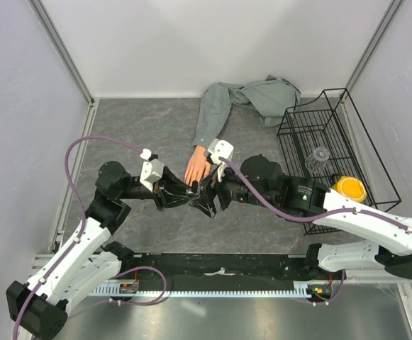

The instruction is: Paint the nails

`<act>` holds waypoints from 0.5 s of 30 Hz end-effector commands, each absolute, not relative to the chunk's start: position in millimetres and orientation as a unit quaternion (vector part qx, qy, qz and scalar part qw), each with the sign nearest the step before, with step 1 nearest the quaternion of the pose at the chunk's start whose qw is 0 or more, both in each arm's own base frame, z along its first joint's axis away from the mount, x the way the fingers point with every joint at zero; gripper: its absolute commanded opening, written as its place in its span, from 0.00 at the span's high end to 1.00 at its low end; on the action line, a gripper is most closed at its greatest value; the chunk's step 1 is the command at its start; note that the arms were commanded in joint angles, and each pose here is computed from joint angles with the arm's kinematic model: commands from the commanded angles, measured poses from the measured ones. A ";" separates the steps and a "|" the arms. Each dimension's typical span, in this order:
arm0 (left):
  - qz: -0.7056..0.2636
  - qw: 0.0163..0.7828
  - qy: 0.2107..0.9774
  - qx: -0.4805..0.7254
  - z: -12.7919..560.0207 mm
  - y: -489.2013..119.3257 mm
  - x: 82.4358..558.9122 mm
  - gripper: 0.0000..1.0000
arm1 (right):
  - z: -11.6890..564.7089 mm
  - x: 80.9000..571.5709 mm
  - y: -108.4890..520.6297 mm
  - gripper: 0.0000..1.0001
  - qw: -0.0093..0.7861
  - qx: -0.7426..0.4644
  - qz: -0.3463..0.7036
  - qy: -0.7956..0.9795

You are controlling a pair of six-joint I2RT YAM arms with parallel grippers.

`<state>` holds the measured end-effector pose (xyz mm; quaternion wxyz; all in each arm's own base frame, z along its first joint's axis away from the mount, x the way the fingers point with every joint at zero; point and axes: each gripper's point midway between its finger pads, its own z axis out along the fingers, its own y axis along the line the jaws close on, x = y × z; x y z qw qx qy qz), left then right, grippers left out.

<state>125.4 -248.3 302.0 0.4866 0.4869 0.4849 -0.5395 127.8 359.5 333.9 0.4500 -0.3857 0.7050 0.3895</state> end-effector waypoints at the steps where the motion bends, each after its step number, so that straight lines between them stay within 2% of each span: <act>1: -0.483 0.548 0.495 0.470 316.1 -244.5 149.2 0.98 | 367.0 148.8 345.3 0.18 0.480 -0.267 0.387 0.741; 8: -0.476 0.552 0.505 0.463 314.2 -244.1 154.5 0.98 | 367.4 155.4 336.8 0.20 0.484 -0.226 0.364 0.763; 15: -0.481 0.545 0.505 0.466 313.0 -244.9 153.1 0.98 | 367.2 160.6 344.7 0.37 0.494 -0.238 0.347 0.760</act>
